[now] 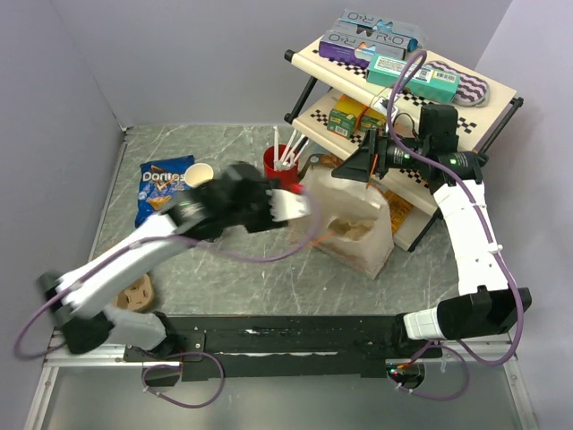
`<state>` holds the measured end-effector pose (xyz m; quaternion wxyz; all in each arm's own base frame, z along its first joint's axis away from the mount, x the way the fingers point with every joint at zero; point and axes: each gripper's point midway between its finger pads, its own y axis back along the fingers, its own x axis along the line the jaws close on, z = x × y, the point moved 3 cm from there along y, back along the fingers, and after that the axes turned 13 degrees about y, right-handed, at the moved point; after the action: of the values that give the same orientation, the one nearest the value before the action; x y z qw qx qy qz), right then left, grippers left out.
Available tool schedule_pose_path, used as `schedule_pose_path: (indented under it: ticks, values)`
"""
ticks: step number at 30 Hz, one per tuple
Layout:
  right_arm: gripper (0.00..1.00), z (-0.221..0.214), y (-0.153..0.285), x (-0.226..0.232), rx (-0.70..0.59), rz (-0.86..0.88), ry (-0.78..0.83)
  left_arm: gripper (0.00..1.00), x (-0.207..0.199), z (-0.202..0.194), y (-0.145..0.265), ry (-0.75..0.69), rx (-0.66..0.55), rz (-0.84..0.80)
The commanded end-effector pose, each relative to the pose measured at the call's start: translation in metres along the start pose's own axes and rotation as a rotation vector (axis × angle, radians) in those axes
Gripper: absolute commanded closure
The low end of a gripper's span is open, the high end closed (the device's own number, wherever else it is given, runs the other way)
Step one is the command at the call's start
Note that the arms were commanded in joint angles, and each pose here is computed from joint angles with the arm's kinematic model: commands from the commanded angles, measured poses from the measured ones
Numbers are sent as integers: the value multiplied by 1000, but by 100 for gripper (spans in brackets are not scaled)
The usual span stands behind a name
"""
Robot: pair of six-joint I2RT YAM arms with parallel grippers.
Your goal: Pack the takeout coffee
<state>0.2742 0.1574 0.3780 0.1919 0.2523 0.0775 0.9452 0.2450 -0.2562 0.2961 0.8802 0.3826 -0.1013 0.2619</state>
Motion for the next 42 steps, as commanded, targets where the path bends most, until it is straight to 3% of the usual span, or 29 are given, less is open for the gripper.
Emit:
schedule_pose_path:
  ticks: [1, 2, 5, 10, 15, 18, 23, 25, 27, 30, 31, 36, 37, 42]
  values:
    - [0, 5, 3, -2, -7, -22, 44, 28, 13, 66, 75, 93, -443, -30]
    - [0, 2, 3, -4, 0, -22, 36, 15, 8, 69, 80, 96, -460, -73]
    - [0, -4, 2, -7, 17, -19, 36, 1, -3, 66, 87, 43, -442, -153]
    - [0, -9, 1, -9, 28, -10, 40, 1, -26, 47, 73, -145, -498, -221]
    - [1, -10, -1, -10, 31, 4, 30, 1, -32, 60, 25, -187, -479, -321]
    - [1, -12, -1, -10, 36, 9, 35, 1, -26, 72, -2, -189, -507, -298]
    - [1, -14, -1, -9, 39, 15, 28, 2, -30, 82, -23, -236, -509, -361]
    - [1, -15, -2, -11, 38, 12, 23, 8, -33, 78, -36, -247, -475, -385]
    - [1, -15, -3, -12, 37, 10, 14, 21, -35, 73, -45, -261, -428, -411]
    - [1, -15, -4, -13, 34, 5, 8, 43, -35, 71, -51, -261, -388, -429]
    - [1, -14, -4, -14, 31, 5, 10, 61, -37, 70, -53, -263, -380, -433]
    - [1, -15, -3, -14, 37, -4, 12, 84, -49, 60, -58, -284, -338, -472]
    - [1, -14, -3, -14, 37, -10, 18, 99, -51, 60, -58, -285, -336, -481]
    - [1, -8, 11, -32, 87, -208, 154, 99, -50, 82, -32, -196, -364, -505]
